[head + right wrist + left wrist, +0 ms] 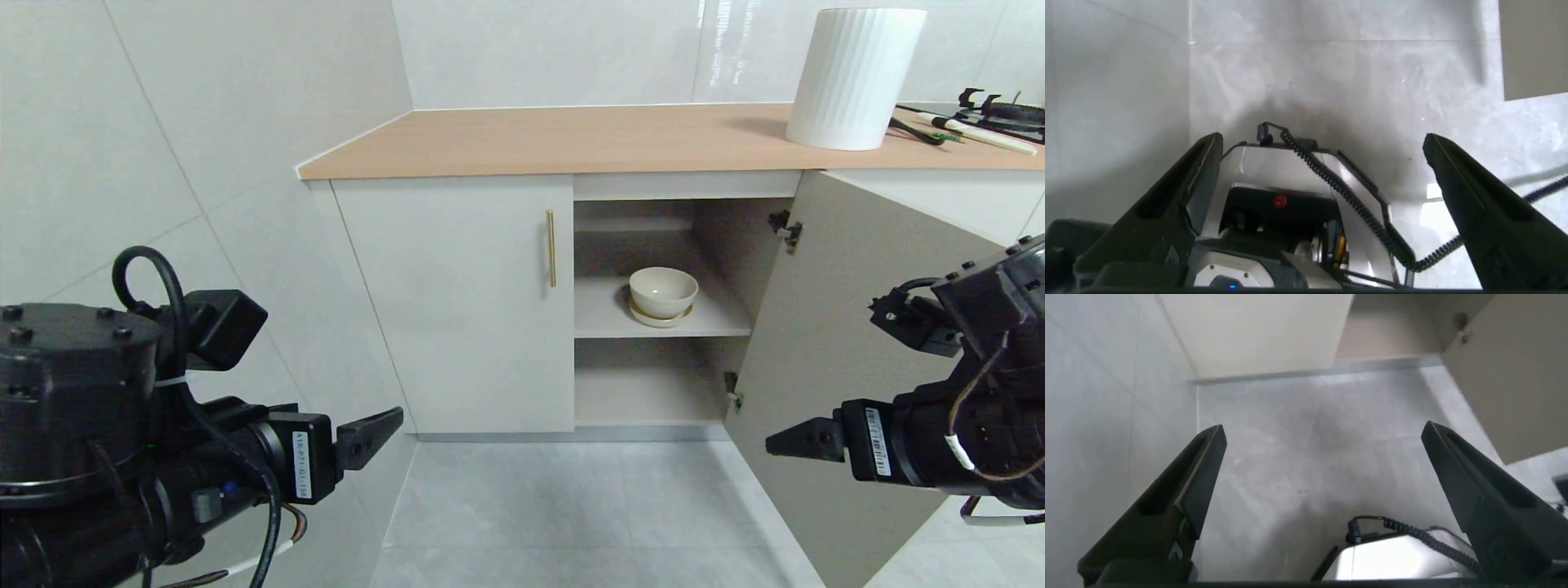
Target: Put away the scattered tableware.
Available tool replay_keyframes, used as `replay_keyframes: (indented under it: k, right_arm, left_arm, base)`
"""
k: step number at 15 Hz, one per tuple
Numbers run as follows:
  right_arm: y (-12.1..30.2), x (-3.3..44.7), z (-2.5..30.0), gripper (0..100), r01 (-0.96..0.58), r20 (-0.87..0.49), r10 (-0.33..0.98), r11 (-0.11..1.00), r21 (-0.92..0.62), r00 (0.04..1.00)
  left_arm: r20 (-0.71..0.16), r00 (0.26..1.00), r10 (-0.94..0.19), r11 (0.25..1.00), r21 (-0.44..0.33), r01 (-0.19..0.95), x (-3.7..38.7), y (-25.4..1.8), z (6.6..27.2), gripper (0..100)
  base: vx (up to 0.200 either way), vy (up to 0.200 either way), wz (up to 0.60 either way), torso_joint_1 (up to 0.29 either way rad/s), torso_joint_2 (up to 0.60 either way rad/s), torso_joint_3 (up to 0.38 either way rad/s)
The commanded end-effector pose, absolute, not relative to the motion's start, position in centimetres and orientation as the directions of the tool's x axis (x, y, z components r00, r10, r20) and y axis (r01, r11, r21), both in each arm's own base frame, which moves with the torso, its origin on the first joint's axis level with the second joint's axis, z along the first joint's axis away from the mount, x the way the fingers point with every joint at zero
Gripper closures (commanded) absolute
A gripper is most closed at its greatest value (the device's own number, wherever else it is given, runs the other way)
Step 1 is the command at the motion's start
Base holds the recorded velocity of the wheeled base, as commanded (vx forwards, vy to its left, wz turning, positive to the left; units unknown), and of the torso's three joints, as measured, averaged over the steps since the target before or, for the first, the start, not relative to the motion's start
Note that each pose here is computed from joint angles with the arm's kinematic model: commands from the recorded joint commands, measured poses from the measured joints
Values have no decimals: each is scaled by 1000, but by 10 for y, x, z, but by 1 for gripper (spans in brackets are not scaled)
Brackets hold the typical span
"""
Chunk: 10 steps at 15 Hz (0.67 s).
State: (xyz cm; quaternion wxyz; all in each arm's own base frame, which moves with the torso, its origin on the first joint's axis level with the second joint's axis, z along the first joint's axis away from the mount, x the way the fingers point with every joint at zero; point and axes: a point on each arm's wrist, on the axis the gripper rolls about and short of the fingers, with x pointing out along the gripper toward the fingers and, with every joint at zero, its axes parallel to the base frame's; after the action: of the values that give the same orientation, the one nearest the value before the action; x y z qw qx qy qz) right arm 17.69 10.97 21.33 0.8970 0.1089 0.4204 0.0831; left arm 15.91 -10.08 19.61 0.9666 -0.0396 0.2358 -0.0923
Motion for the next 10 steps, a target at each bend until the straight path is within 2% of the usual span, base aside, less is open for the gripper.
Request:
replay_keyframes:
  k: [1, 4, 10]
  right_arm:
    - [109, 177, 213, 0, -43, -736, 216, 968, 246, 642]
    - [103, 169, 215, 0, -58, -756, 184, 980, 191, 628]
    - [83, 157, 223, 0, -65, -771, 128, 992, 113, 624]
  left_arm:
    - [-452, 870, -198, 980, -118, 161, 160, -102, 195, 0]
    - [-452, 870, -197, 980, -116, 161, 160, -102, 195, 0]
    - [-453, 869, -197, 980, -116, 162, 160, -102, 195, 0]
  base:
    - [0, 0, 0, 0, 0, 0]
    - [0, 0, 0, 0, 0, 0]
    - [0, -200, 0, 3, 2, 2]
